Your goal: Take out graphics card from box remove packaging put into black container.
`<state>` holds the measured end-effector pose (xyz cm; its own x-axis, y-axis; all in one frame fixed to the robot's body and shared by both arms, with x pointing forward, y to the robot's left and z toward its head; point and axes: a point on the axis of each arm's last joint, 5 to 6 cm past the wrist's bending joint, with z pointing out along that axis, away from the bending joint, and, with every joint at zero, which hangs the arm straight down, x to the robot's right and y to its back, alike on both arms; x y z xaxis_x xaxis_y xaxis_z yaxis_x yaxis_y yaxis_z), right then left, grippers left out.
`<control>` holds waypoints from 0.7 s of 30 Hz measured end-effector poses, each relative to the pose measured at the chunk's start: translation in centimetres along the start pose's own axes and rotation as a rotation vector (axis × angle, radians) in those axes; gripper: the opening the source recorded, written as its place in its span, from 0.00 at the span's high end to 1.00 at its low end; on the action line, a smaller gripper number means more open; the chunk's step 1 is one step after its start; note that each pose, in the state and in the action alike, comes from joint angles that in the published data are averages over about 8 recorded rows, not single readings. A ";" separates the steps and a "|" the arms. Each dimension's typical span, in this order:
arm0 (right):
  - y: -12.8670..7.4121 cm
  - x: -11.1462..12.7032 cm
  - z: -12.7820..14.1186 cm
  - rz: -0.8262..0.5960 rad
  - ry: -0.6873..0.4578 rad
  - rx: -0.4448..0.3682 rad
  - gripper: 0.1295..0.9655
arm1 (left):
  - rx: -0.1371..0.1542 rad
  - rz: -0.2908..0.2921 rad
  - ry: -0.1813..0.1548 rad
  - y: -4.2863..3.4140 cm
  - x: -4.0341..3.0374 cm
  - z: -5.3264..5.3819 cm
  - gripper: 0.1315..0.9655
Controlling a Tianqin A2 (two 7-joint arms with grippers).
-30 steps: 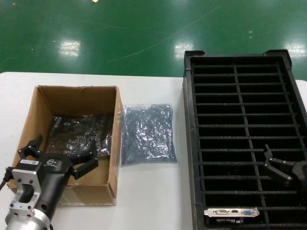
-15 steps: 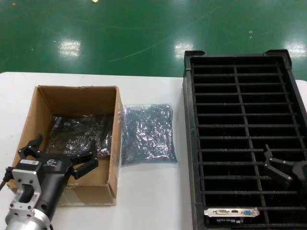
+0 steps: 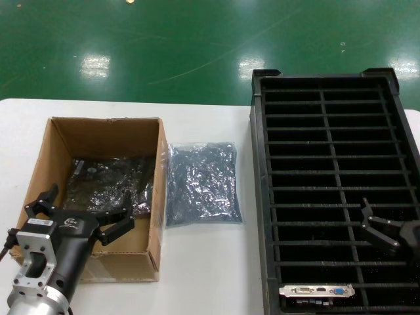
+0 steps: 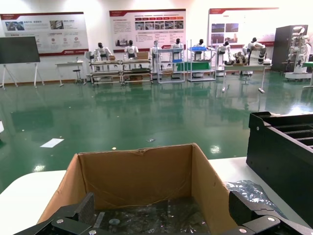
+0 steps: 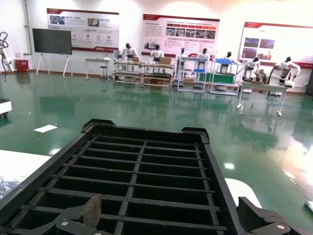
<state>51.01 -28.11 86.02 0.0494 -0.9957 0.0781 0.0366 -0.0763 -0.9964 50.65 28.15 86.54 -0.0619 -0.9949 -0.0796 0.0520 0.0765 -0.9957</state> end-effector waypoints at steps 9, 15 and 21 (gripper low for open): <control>0.0 0.0 0.0 0.000 0.000 0.000 0.00 | 0.000 0.000 0.000 0.00 0.00 0.0 0.00; 0.0 0.0 0.0 0.000 0.000 0.000 0.00 | 0.000 0.000 0.000 0.00 0.00 0.0 0.00; 0.0 0.0 0.0 0.000 0.000 0.000 0.00 | 0.000 0.000 0.000 0.00 0.00 0.0 0.00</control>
